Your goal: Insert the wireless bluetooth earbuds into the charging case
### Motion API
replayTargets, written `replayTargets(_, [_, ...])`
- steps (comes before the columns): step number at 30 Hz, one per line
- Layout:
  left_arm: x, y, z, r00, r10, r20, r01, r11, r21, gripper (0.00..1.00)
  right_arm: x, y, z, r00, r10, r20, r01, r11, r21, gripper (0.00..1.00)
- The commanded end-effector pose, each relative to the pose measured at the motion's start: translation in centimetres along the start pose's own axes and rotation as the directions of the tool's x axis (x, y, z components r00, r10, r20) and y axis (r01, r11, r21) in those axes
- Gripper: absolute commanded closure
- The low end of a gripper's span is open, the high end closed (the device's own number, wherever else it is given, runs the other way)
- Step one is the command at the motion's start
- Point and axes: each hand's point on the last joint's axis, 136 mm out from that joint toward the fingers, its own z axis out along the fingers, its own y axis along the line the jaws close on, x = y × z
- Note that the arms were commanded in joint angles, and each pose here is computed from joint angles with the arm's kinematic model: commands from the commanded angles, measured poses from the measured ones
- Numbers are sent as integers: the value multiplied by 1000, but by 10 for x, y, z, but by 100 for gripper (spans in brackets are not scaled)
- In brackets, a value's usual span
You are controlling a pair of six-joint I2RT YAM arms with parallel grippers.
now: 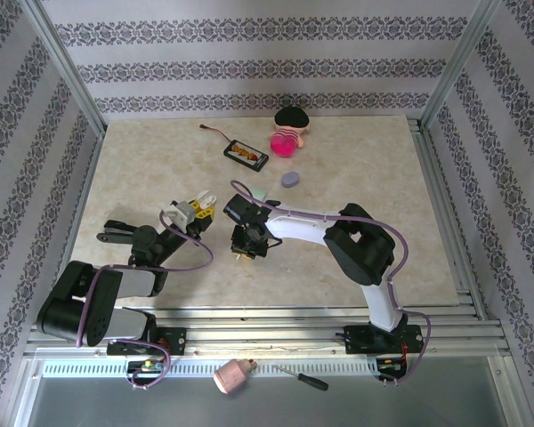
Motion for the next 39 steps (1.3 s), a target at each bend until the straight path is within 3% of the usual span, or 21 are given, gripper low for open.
replayTargets(1, [-15,0,-3,998,38,57,-38,999,4,97,-10,-1,-15,996,-61,62,59,998,26,82])
replayTargets(9, [-18,-6,-1,998,24,63,-27,998,48,97,-27,11,-50,948,-218,232,233,972,-42,82])
replayTargets(16, [-17,-11,2,998,1,56,-5,996,85,97,-45,20,-98,849,-345,401,395,918,-47,83])
replayTargets(30, [-13,-27,5,999,-34,31,27,980,196,97,-34,68,-194,576,-519,632,722,686,-94,83])
replayTargets(34, [-13,-31,6,999,-44,28,37,975,219,97,-27,85,-211,515,-542,664,783,613,-106,82])
replayTargets(39, [-12,-35,7,998,-53,22,46,969,243,97,-24,96,-223,455,-583,673,817,573,-56,82])
